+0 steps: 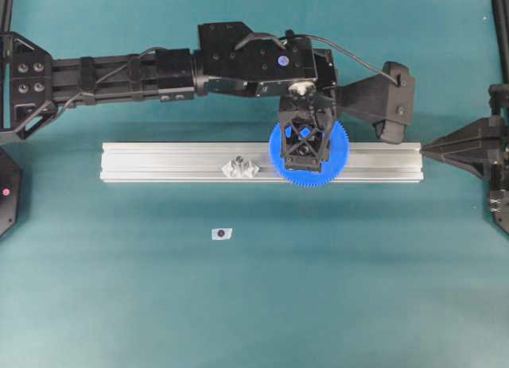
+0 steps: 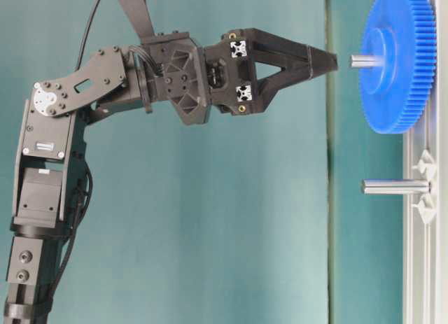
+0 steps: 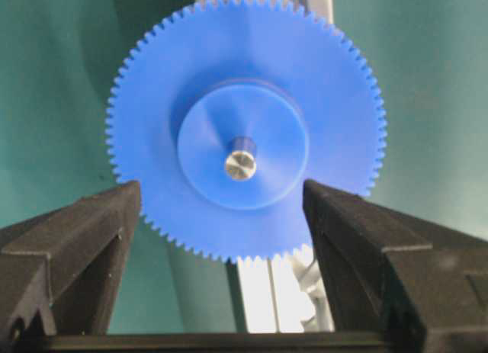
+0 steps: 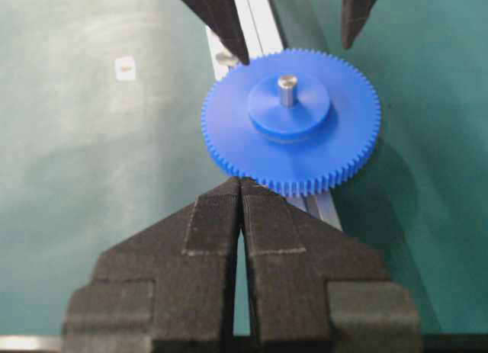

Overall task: Find the location of the shaft and insert the large gear.
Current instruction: 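Lower the gear onto the shaft with the left gripper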

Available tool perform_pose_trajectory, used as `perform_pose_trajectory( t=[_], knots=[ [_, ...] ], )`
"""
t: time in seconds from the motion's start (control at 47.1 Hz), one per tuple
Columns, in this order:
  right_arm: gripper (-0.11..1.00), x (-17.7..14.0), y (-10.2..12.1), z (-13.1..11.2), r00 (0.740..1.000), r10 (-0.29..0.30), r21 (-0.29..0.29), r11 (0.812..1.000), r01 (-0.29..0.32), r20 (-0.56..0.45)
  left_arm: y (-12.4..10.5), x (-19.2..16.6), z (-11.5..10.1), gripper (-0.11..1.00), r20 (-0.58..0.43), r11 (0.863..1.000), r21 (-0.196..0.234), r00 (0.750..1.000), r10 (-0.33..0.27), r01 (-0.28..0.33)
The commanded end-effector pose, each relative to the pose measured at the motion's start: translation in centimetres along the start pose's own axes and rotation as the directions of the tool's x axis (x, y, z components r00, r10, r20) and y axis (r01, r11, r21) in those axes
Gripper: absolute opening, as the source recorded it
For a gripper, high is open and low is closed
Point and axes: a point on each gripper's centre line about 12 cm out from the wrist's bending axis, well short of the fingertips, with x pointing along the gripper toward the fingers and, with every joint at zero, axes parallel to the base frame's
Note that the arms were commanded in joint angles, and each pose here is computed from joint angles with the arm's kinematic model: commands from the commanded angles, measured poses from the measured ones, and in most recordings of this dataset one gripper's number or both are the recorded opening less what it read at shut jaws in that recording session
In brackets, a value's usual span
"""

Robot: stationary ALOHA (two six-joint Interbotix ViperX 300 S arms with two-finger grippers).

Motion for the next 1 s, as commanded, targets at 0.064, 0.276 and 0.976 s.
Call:
perform_pose_trajectory(
  t=[0.064,0.276,0.976],
  knots=[
    [0.01,0.0,0.1,0.6,1.000,0.000,0.011,1.000,0.000,0.012,0.1,-2.5,0.7,0.81,0.055,1.000,0.004,0.998,0.019,-0.020],
    [0.01,0.0,0.0,0.5,1.000,0.000,0.013,1.000,0.000,0.011,0.1,-2.5,0.7,0.81,0.054,1.000,0.006,0.998,0.018,-0.019],
    [0.01,0.0,0.0,0.4,1.000,-0.002,0.012,1.000,0.002,0.008,-1.9,-5.5,1.4,0.81,0.113,0.999,0.034,0.993,0.019,-0.023]
  ],
)
